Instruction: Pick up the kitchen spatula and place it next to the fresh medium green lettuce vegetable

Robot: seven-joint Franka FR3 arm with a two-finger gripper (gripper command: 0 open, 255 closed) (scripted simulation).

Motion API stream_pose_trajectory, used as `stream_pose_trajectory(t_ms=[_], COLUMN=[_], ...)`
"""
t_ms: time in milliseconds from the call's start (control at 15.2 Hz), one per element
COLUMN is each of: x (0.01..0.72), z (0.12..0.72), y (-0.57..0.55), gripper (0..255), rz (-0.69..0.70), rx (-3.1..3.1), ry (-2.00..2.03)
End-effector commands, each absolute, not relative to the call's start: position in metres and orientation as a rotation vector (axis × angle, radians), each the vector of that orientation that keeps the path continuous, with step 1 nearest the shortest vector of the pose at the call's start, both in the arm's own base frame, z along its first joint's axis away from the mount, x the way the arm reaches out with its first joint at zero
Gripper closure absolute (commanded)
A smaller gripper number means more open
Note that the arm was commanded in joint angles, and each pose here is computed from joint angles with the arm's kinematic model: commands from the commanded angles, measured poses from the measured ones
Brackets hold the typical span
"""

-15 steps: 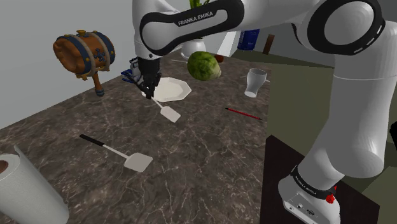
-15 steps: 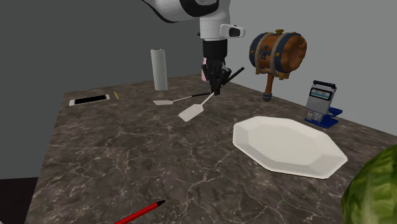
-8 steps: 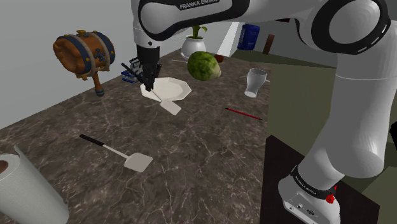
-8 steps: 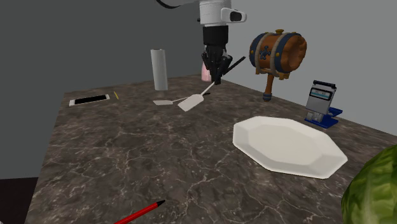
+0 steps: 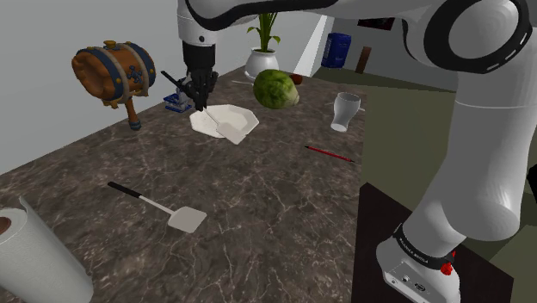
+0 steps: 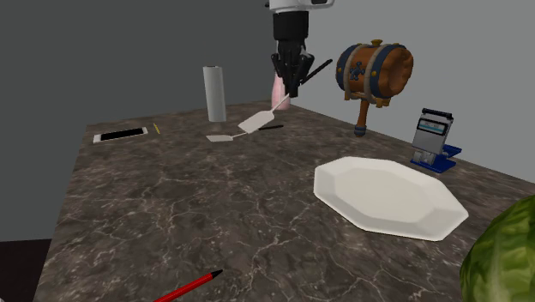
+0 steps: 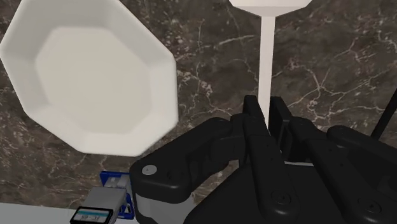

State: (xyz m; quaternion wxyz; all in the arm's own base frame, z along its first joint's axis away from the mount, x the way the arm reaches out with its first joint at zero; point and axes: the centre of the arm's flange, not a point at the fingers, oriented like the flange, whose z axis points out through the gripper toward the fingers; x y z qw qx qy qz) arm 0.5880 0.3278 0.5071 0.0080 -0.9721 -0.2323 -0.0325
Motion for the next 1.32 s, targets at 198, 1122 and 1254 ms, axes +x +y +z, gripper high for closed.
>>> stream_pose_trajectory(t_ms=[198,1122,1254], x=[0.588,0.581,0.576], z=[0.534,0.589,0.589], y=[0.327,0.288,0.262], gripper=[255,255,255], rz=[-0.101,-0.101,-0.101], rx=[-3.039,-3.039,-3.039], ry=[-0.726,-0.726,-0.726])
